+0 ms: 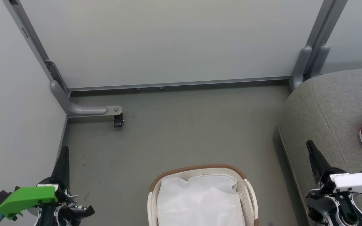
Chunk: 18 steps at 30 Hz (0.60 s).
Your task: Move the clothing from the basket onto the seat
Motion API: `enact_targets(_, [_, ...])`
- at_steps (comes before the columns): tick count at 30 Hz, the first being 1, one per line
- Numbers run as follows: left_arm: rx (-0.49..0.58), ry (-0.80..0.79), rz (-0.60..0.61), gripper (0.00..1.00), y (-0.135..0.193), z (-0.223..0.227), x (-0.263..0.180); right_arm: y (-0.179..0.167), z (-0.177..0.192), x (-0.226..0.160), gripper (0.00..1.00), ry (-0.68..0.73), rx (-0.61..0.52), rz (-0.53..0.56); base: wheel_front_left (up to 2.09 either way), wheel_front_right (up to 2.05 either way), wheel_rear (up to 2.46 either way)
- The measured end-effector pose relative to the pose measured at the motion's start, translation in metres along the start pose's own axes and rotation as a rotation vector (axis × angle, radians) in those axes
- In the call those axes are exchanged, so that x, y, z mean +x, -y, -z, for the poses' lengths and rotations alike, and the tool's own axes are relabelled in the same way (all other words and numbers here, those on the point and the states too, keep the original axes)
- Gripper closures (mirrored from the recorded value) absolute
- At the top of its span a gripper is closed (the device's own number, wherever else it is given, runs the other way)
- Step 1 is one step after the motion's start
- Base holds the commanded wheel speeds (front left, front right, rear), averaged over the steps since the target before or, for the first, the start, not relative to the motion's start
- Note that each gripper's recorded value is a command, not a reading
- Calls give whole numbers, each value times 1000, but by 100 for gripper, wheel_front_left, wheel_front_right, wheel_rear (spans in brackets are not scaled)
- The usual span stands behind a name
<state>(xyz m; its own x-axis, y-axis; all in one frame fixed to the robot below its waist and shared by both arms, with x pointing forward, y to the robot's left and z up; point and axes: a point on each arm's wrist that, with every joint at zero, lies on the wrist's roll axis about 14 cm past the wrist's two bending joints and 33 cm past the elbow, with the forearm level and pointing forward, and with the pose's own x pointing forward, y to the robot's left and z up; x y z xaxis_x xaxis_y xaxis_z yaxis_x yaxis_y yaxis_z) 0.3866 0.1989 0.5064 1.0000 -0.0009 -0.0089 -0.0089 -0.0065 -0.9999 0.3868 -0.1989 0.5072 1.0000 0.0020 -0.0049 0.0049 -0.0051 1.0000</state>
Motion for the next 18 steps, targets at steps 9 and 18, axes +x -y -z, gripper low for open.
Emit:
enact_targets(9, [0, 0, 0, 100, 0, 0, 0, 0, 0, 0, 100, 0, 0, 0, 0, 0, 0])
enact_targets(18, [0, 0, 0, 100, 0, 0, 0, 0, 0, 0, 100, 0, 0, 0, 0, 0, 0])
